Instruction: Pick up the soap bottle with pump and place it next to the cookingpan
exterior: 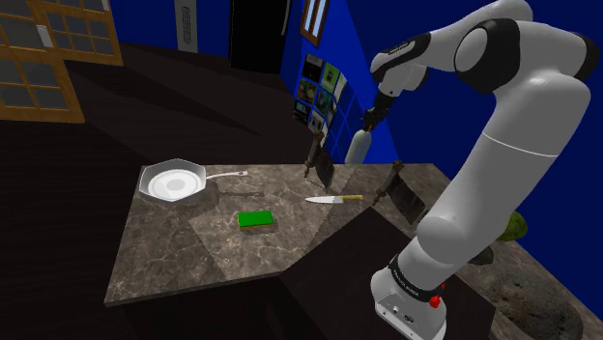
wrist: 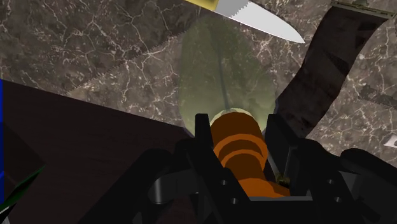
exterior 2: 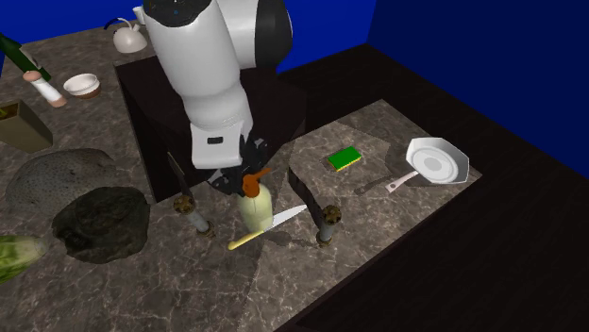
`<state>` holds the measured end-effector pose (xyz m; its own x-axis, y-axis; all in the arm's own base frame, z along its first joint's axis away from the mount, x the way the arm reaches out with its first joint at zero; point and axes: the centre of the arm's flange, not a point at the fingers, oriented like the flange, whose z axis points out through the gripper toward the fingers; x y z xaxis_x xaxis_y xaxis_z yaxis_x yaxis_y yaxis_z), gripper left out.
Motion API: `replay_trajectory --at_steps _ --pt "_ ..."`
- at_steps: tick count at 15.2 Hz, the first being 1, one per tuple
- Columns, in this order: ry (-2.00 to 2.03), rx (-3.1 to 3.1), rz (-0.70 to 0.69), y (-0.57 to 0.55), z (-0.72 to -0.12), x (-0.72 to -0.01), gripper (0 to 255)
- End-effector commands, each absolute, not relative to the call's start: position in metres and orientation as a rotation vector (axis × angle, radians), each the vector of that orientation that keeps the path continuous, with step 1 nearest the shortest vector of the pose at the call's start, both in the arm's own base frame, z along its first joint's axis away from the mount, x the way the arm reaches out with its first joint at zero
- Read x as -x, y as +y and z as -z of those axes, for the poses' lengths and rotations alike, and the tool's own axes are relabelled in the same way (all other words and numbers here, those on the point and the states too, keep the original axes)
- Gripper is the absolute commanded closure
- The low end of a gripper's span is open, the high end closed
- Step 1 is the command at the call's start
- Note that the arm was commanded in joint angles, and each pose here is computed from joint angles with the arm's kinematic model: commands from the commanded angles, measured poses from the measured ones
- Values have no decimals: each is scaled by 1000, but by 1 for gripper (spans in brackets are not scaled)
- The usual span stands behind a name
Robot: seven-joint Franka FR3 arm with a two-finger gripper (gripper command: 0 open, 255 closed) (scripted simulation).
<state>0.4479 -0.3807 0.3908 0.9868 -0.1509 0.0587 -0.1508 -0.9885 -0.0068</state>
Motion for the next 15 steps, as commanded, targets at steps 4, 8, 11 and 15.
replay_trajectory --at_steps 4,8,11,15 --pt "238 3129 93 -381 -417 -447 255" --pt "238 3129 93 -381 -438 -447 255" --pt "238 3129 93 -381 -454 -447 255" --pt "238 3129 93 -381 -475 -447 255"
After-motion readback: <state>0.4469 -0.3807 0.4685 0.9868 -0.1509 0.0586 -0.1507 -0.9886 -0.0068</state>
